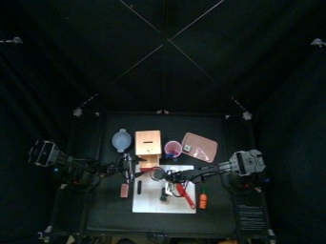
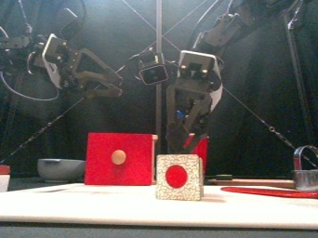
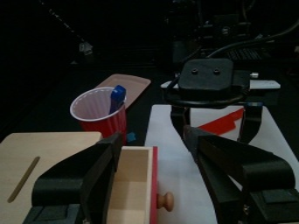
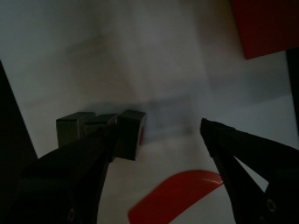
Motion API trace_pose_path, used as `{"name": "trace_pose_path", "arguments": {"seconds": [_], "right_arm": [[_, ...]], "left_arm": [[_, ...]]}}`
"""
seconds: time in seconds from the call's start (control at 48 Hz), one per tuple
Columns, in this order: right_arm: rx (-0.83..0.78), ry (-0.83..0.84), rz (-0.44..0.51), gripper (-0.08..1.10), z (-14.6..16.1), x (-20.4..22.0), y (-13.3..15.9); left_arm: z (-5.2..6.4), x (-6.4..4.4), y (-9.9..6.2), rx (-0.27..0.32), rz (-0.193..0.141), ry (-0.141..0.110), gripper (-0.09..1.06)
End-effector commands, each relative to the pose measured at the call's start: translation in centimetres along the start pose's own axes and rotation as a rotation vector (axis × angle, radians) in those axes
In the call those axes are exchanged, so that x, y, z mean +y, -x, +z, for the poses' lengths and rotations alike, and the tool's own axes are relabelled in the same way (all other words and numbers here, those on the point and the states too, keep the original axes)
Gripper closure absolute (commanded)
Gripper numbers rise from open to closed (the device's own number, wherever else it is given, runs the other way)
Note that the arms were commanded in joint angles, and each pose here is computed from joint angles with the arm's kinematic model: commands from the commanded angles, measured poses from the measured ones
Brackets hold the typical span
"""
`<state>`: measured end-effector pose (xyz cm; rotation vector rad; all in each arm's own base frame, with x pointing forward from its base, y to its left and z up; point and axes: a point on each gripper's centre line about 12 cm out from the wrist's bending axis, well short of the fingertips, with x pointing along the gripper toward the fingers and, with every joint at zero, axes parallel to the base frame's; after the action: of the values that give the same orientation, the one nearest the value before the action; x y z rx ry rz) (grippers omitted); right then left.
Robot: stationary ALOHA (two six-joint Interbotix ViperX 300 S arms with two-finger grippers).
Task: Place sushi on board then cut the sushi with the knife then place the pieces on the plate
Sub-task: Place the 4 sushi pieces on the plate
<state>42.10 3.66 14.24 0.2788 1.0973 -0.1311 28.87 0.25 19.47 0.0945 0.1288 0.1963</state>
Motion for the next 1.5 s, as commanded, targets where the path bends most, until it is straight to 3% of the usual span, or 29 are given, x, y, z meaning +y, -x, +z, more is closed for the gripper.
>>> {"name": "trace_pose_path", "arguments": {"seconds": [0.021, 0.792, 0.854, 1.125, 1.188, 1.292, 1.5], "right_arm": [[-0.041, -0.001, 0.021, -0.02, 1.1, 0.6, 1.0], [0.023, -0.01, 0.001, -0.01, 0.2, 0.3, -0.4], [0.025, -0.012, -0.001, 0.04, 0.2, 0.3, -0.3], [0.027, -0.01, -0.002, 0.57, 0.2, 0.2, -0.4], [0.027, -0.009, -0.004, 0.65, 0.2, 0.2, -0.4], [0.018, 0.003, -0.01, 0.7, 0.4, 0.1, 0.1], [-0.039, 0.042, -0.019, 0.71, 1.6, 0.1, 3.5]], "left_arm": [[0.4, 0.0, -0.1, -0.016, 0.005, 0.006, 0.04], [0.1, 0.1, 0.0, -0.007, 0.013, 0.013, 0.04], [0.1, 0.1, 0.0, -0.007, 0.013, 0.013, 0.04], [0.1, 0.1, 0.1, -0.006, 0.013, 0.012, 0.04], [0.0, 0.2, 0.1, -0.003, 0.015, 0.014, 0.04], [-0.1, 0.2, 0.1, 0.002, 0.019, 0.018, 0.04], [-0.3, 0.2, 0.2, 0.01, 0.022, 0.028, 0.04]]}}
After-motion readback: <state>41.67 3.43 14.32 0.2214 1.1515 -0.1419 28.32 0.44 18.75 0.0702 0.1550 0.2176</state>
